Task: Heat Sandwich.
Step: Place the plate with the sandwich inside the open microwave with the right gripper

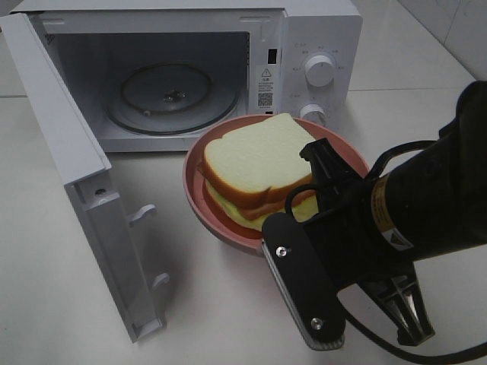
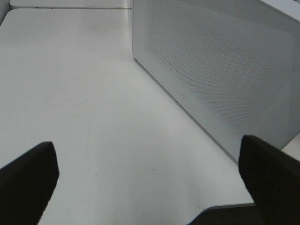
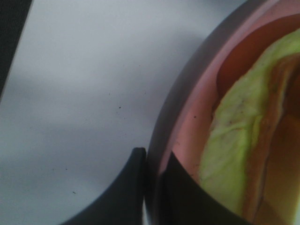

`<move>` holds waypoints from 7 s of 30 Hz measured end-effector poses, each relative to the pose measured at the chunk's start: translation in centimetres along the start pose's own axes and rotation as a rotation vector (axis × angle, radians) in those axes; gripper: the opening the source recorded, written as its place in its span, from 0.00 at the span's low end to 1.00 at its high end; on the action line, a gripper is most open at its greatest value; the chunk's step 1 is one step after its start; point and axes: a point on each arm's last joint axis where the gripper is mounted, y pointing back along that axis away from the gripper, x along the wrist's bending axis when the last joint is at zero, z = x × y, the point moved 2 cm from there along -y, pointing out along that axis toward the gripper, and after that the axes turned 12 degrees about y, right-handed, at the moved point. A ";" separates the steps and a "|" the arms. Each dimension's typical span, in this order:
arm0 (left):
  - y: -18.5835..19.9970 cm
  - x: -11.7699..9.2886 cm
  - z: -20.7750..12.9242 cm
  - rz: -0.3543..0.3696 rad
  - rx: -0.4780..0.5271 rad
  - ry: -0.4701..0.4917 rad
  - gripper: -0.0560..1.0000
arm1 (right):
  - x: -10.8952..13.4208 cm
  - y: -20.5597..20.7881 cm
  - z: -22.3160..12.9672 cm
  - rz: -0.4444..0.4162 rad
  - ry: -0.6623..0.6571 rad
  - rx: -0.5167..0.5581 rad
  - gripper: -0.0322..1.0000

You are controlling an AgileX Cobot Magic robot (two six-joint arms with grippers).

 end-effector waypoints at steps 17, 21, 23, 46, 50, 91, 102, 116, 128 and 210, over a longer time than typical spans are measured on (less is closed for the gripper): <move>0.0 0.0 0.0 0.000 0.000 0.000 0.97 | -0.4 -1.2 -3.8 0.008 0.221 -0.058 0.05; 0.0 0.0 0.0 0.000 0.000 0.000 0.97 | -0.2 -1.4 -4.9 0.020 0.230 -0.077 0.05; 0.0 0.0 0.0 0.000 0.000 0.000 0.97 | -0.2 -1.4 -5.1 0.022 0.232 -0.083 0.05; 0.0 0.0 0.0 0.000 0.000 0.000 0.97 | -0.9 -2.0 -4.4 -0.030 0.304 -0.120 0.05; 0.0 0.0 0.0 0.000 0.000 0.000 0.97 | -1.3 -2.9 -4.0 -0.009 0.317 -0.128 0.05; 0.0 0.0 0.0 0.000 0.000 0.000 0.97 | -10.6 -8.1 -2.8 0.019 0.323 -0.158 0.05; 0.0 0.0 0.0 0.000 0.000 0.000 0.97 | -12.6 -9.3 -1.9 0.038 0.340 -0.169 0.05; 0.0 0.0 0.0 0.000 0.000 0.000 0.97 | -15.9 -10.2 -1.7 0.041 0.322 -0.170 0.05; 0.0 0.0 0.0 0.000 0.000 0.000 0.97 | -18.5 -12.0 -1.5 0.058 0.251 -0.155 0.05; 0.0 0.0 0.0 0.000 0.000 0.000 0.97 | -17.4 -11.9 -2.6 -0.039 -0.066 -0.060 0.76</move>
